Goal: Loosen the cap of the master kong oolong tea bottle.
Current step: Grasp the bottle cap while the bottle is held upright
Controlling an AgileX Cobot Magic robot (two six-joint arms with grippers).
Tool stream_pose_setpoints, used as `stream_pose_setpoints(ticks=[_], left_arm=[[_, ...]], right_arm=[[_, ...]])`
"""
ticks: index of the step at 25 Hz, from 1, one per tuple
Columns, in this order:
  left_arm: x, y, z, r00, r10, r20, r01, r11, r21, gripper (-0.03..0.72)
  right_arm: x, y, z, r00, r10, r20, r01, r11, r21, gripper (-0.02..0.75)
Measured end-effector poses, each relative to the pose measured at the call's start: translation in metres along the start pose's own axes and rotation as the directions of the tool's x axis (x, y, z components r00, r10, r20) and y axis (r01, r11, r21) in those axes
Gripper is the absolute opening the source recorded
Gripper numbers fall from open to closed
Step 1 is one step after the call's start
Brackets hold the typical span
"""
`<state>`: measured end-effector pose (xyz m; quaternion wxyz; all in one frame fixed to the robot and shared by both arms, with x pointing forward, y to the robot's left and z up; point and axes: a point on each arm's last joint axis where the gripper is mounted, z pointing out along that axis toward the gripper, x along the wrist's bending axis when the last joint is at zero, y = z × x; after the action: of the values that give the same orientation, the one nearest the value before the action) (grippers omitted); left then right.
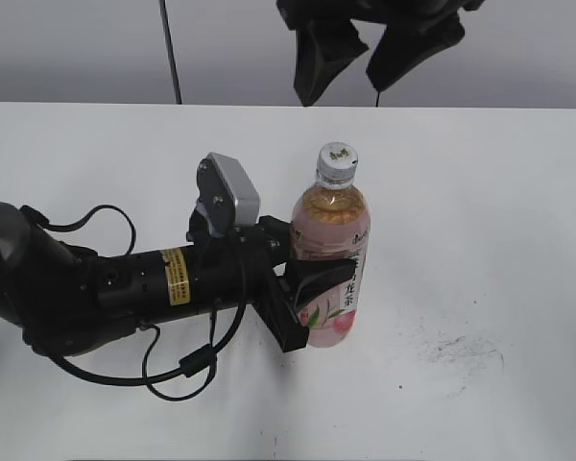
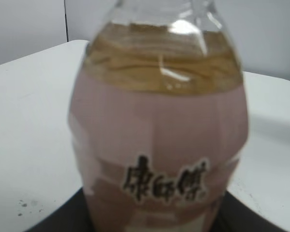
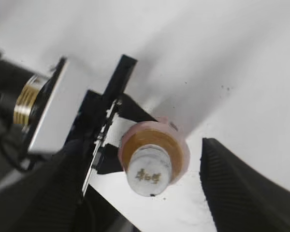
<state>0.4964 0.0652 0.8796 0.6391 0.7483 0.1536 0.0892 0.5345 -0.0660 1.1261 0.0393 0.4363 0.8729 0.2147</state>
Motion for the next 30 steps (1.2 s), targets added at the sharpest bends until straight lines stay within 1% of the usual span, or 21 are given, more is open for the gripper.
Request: stream_pose_setpoints(ticks=[1, 2, 4, 6, 12, 16, 24, 26, 27, 29, 30], left_arm=[[0.0, 0.0, 0.0, 1.0, 0.0, 0.0, 0.0, 1.0, 0.0, 0.28], [0.0, 0.0, 0.0, 1.0, 0.0, 0.0, 0.0, 1.0, 0.0, 0.28], [0.0, 0.0, 0.0, 1.0, 0.0, 0.001, 0.0, 1.0, 0.0, 0.28], [0.0, 0.0, 0.0, 1.0, 0.0, 0.001, 0.0, 1.0, 0.0, 0.28], [0.0, 0.0, 0.0, 1.0, 0.0, 0.001, 0.0, 1.0, 0.0, 0.28], [0.0, 0.0, 0.0, 1.0, 0.0, 0.001, 0.0, 1.0, 0.0, 0.28], [0.0, 0.0, 0.0, 1.0, 0.0, 0.001, 0.0, 1.0, 0.0, 0.28], [0.0, 0.0, 0.0, 1.0, 0.0, 0.001, 0.0, 1.0, 0.0, 0.28], [0.0, 0.0, 0.0, 1.0, 0.0, 0.001, 0.0, 1.0, 0.0, 0.28], [0.0, 0.0, 0.0, 1.0, 0.0, 0.001, 0.0, 1.0, 0.0, 0.28], [0.0, 0.0, 0.0, 1.0, 0.0, 0.001, 0.0, 1.0, 0.0, 0.28]], right_arm=[[-0.003, 0.0, -0.001, 0.996, 0.078, 0.031, -0.078, 0.997, -0.004, 0.562], [-0.004, 0.0, -0.001, 0.991, 0.124, 0.04, -0.124, 0.992, -0.007, 0.562], [-0.003, 0.0, -0.001, 0.982, 0.189, 0.031, -0.189, 0.982, -0.008, 0.562], [-0.002, -0.001, 0.002, 0.975, 0.221, 0.021, -0.221, 0.975, 0.004, 0.559], [-0.004, -0.017, 0.023, 0.968, 0.247, 0.039, -0.249, 0.964, 0.093, 0.553], [-0.005, -0.019, 0.027, 0.967, 0.25, 0.041, -0.253, 0.961, 0.109, 0.553], [-0.002, -0.019, 0.035, 0.963, 0.269, 0.012, -0.269, 0.954, 0.136, 0.552], [-0.002, -0.019, 0.036, 0.963, 0.27, 0.013, -0.269, 0.953, 0.138, 0.532], [-0.002, -0.019, 0.036, 0.963, 0.268, 0.013, -0.268, 0.954, 0.138, 0.508], [-0.002, -0.019, 0.036, 0.966, 0.258, 0.011, -0.257, 0.957, 0.138, 0.432], [-0.002, -0.019, 0.036, 0.97, 0.244, 0.009, -0.243, 0.96, 0.138, 0.363]])
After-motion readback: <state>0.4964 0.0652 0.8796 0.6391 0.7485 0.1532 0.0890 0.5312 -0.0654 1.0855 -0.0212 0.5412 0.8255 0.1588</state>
